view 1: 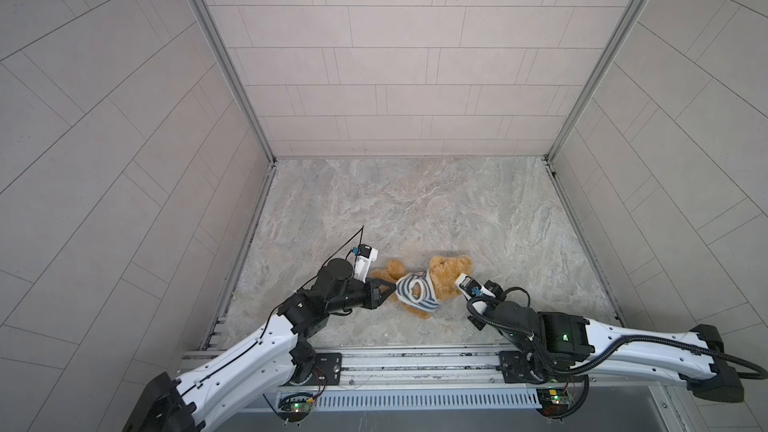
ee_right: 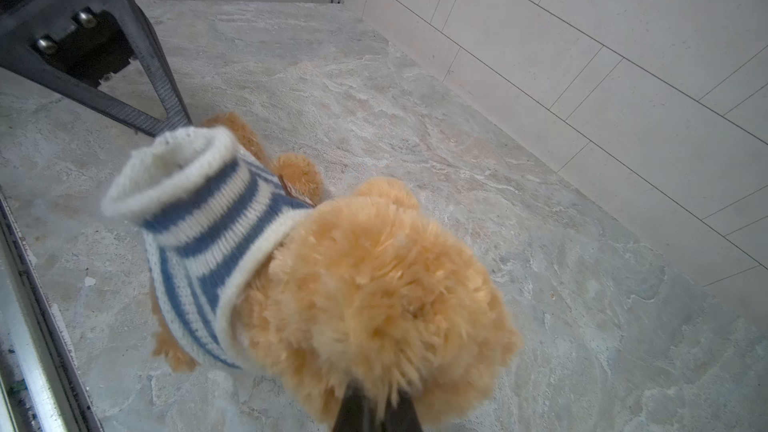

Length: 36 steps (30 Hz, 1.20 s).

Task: Dress the teddy bear

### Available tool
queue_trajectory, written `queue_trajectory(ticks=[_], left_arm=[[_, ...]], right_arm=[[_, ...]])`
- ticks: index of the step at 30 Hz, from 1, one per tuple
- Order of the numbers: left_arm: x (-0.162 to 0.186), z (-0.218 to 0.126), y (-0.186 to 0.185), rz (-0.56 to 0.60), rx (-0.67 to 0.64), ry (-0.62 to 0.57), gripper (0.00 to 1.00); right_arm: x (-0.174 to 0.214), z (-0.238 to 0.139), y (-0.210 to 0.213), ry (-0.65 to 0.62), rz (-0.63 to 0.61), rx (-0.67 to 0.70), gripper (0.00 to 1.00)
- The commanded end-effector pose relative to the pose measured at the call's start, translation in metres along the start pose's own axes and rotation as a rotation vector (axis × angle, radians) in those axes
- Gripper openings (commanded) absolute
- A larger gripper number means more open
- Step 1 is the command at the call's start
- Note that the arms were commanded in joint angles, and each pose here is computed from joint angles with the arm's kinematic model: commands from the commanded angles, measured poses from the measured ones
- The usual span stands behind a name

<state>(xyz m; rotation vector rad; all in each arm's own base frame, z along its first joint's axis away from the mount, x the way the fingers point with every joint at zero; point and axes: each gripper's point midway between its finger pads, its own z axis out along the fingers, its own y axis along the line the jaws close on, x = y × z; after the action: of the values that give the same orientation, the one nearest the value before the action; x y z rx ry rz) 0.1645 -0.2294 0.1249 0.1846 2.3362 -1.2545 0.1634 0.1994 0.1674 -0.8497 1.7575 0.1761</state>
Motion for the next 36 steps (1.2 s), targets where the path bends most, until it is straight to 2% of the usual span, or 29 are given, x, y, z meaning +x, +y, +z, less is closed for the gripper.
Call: queue_trajectory(ticks=[1, 6, 8, 12, 15, 21, 29, 36], left_arm=[[0.001, 0.004, 0.001, -0.006, 0.001, -0.010, 0.21], [0.001, 0.008, -0.014, 0.024, 0.028, 0.001, 0.25], [0.003, 0.007, -0.019, 0.038, 0.035, 0.004, 0.29], [0.001, -0.003, -0.019, 0.054, 0.021, -0.020, 0.45], [0.001, -0.008, -0.018, 0.057, 0.002, -0.025, 0.48], [-0.004, -0.007, -0.029, 0.054, 0.037, -0.029, 0.45], [-0.001, 0.006, -0.043, 0.057, 0.076, -0.008, 0.33], [0.002, 0.009, -0.041, 0.060, 0.053, 0.000, 0.23]], right_arm=[[-0.003, 0.003, -0.004, -0.020, 0.025, 0.031, 0.00], [-0.007, 0.004, 0.002, -0.036, 0.026, 0.005, 0.00], [-0.007, 0.004, 0.002, -0.036, 0.027, 0.003, 0.00], [-0.007, 0.005, 0.002, -0.038, 0.036, 0.004, 0.00], [-0.006, 0.005, 0.000, -0.036, 0.043, 0.016, 0.00], [-0.004, 0.004, -0.002, -0.033, 0.050, 0.026, 0.00], [-0.003, 0.002, -0.003, -0.032, 0.051, 0.025, 0.00], [-0.001, 0.001, -0.004, -0.035, 0.058, 0.023, 0.00]])
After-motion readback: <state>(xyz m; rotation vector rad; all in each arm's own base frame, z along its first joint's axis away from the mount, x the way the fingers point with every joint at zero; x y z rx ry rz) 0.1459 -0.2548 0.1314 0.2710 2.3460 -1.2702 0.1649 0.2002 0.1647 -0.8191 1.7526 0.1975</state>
